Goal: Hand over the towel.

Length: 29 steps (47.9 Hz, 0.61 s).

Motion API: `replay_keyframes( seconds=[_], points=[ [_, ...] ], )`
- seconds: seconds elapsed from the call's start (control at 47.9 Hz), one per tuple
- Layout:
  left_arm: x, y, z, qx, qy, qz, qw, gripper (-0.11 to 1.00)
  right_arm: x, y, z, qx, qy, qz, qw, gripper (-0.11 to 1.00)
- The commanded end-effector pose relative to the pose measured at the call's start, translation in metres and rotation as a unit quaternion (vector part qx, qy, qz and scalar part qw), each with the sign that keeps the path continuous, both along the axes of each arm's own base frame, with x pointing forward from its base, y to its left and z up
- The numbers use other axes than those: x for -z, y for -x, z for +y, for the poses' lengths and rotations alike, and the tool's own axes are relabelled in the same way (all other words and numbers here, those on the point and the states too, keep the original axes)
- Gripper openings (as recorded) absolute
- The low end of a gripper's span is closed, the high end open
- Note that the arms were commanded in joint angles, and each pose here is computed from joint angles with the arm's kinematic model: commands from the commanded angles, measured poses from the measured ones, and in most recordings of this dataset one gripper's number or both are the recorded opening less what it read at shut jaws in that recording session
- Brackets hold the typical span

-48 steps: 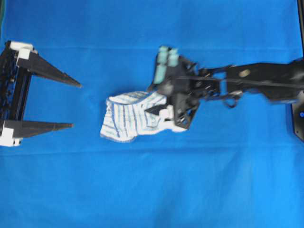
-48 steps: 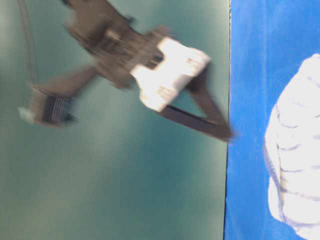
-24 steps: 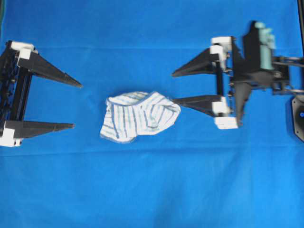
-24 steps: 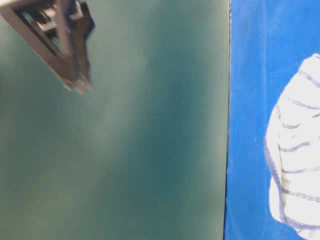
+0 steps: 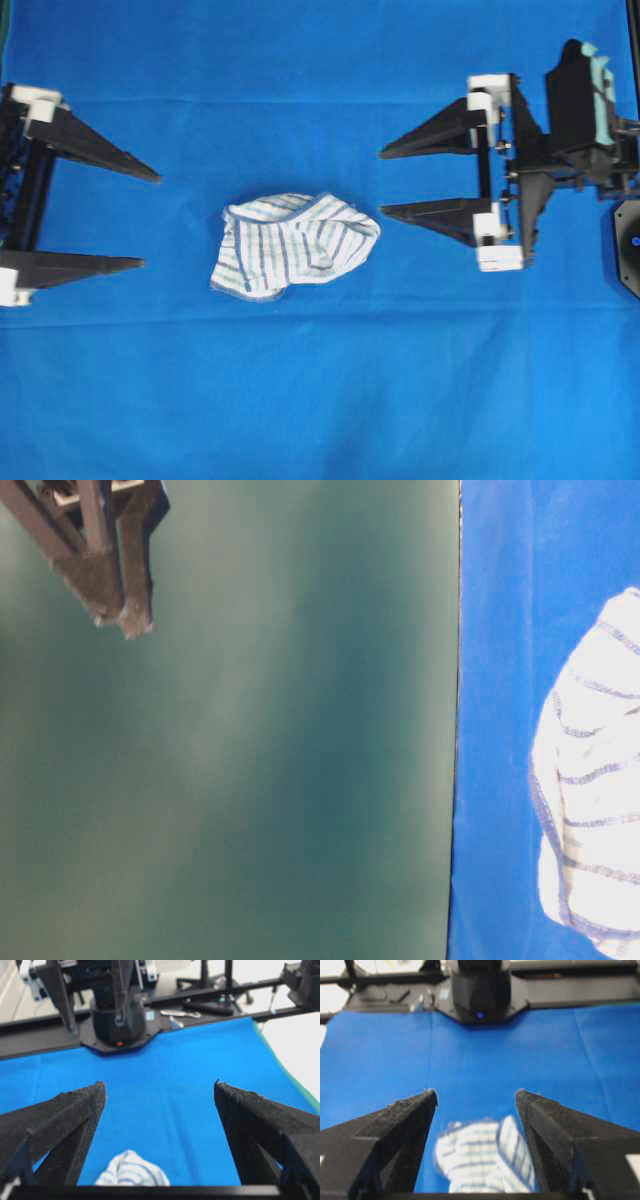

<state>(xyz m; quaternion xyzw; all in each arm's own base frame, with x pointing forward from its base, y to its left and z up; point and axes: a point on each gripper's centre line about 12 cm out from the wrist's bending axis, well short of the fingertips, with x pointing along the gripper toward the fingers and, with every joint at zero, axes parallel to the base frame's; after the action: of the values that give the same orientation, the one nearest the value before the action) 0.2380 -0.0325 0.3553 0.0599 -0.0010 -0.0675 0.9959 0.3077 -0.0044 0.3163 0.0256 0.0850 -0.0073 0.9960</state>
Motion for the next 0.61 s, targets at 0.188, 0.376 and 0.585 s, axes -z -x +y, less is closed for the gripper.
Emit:
replay_keyframes(
  seconds=[0.188, 0.376, 0.585],
  points=[
    [-0.006, 0.043, 0.006, 0.0, 0.0, -0.007, 1.0, 0.93, -0.019, 0.058, 0.0, 0.003, 0.003, -0.026, 0.9997, 0.69],
    [0.017, 0.073, 0.01, -0.001, 0.004, -0.025, 0.9997, 0.93, 0.001, 0.095, 0.001, 0.004, 0.004, -0.038, 0.9993, 0.69],
    [0.054, 0.097, 0.014, -0.001, 0.007, -0.032, 0.9995, 0.93, 0.038, 0.125, 0.0, 0.007, 0.002, -0.035, 0.9994, 0.69]
  ],
)
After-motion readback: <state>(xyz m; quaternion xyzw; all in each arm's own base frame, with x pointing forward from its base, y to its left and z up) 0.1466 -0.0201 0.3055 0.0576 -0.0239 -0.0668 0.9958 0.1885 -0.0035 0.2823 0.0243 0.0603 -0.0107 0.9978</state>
